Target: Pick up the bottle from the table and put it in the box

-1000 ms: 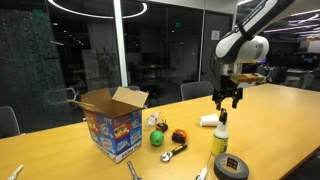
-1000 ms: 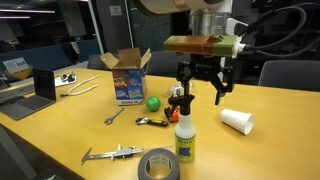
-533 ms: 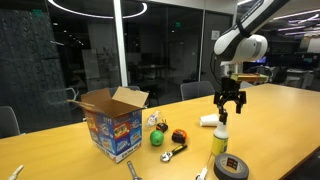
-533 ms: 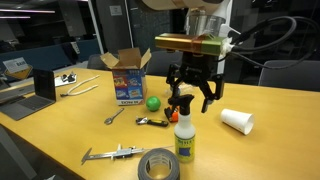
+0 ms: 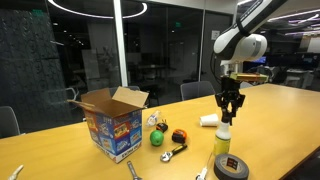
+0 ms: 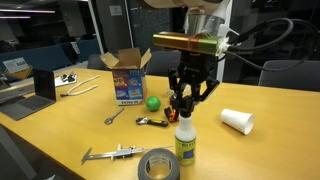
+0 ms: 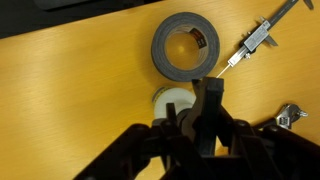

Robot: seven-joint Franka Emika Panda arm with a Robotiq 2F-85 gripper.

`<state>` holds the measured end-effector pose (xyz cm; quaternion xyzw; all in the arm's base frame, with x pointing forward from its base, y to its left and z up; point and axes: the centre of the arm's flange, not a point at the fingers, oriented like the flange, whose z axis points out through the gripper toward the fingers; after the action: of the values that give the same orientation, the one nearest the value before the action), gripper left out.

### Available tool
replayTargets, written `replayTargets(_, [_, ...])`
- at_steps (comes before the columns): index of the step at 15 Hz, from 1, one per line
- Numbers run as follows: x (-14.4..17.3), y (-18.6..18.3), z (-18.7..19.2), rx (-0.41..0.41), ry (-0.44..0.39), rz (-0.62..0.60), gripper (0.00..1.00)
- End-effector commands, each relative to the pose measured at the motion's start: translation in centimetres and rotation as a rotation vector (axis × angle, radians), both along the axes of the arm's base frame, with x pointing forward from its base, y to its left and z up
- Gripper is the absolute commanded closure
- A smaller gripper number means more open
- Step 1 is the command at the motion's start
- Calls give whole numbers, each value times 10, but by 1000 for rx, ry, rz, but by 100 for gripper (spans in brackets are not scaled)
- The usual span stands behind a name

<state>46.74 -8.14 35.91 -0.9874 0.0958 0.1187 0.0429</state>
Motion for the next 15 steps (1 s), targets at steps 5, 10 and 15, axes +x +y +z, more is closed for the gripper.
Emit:
replayTargets(5, [10, 3, 17, -3, 35, -15, 79])
replayTargets(10, [19, 3, 56, -64, 48, -18, 80])
replayTargets(15, [50, 25, 124, -158, -66, 23, 80])
